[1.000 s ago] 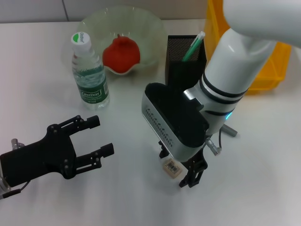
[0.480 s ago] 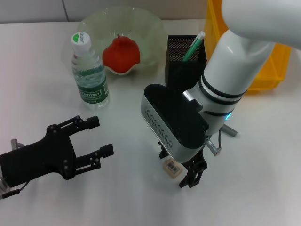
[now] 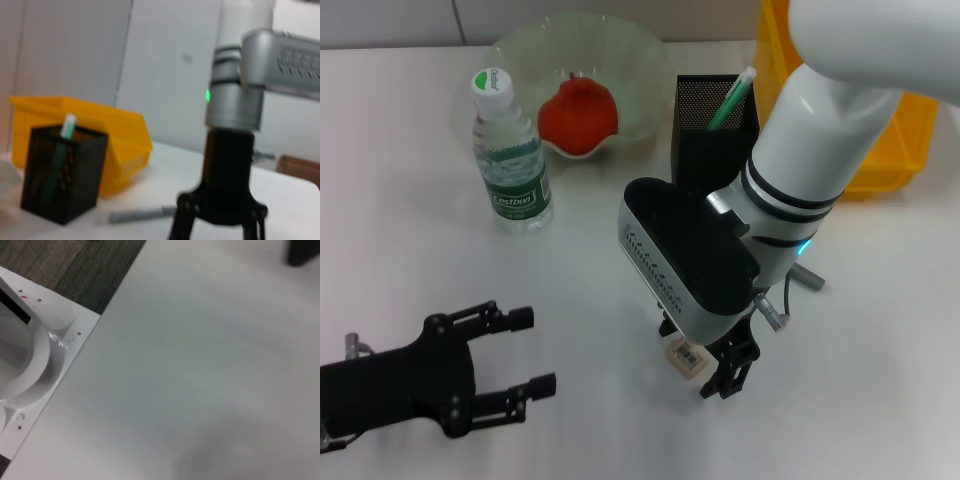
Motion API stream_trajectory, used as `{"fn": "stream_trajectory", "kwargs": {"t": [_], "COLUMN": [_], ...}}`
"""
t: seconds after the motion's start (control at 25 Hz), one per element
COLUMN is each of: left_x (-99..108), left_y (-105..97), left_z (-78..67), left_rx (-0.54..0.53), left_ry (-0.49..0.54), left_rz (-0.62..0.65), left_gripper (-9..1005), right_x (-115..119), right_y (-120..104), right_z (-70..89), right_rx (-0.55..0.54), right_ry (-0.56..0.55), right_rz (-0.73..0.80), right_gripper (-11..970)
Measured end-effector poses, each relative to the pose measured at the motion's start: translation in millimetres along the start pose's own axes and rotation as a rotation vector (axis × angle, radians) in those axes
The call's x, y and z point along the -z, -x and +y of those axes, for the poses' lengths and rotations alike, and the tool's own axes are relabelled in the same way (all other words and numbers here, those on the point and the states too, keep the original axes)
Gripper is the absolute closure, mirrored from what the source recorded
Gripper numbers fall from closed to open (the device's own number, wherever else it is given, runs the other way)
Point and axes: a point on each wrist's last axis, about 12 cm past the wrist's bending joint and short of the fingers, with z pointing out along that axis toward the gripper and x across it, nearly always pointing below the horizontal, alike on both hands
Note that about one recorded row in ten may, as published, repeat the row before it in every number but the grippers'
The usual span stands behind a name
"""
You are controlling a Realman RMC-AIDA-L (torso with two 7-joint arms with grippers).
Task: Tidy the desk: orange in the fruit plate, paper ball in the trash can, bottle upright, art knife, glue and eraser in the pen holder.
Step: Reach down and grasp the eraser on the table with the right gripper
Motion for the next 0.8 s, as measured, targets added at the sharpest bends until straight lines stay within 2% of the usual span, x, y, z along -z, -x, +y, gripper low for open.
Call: {"fn": "stream_trajectory", "kwargs": {"t": [0.44, 0.8], "left_x": [20.2, 24.8], "left_y": [-8.4, -11.8], "left_z": [-7.7, -12.6], "left_rx": [0.003, 0.010], "left_ry": [0.024, 0.040], "left_rz": [0.044, 0.030], "left_gripper": [234, 236], "right_x": [0.2, -0.6], "right_y": [3.5, 3.8], "right_z": [0.1, 0.4], "right_rx": [-0.006, -0.010], "right_ry": [0.003, 0.004], "right_rz": [0.012, 0.016], "right_gripper": [162, 191]}}
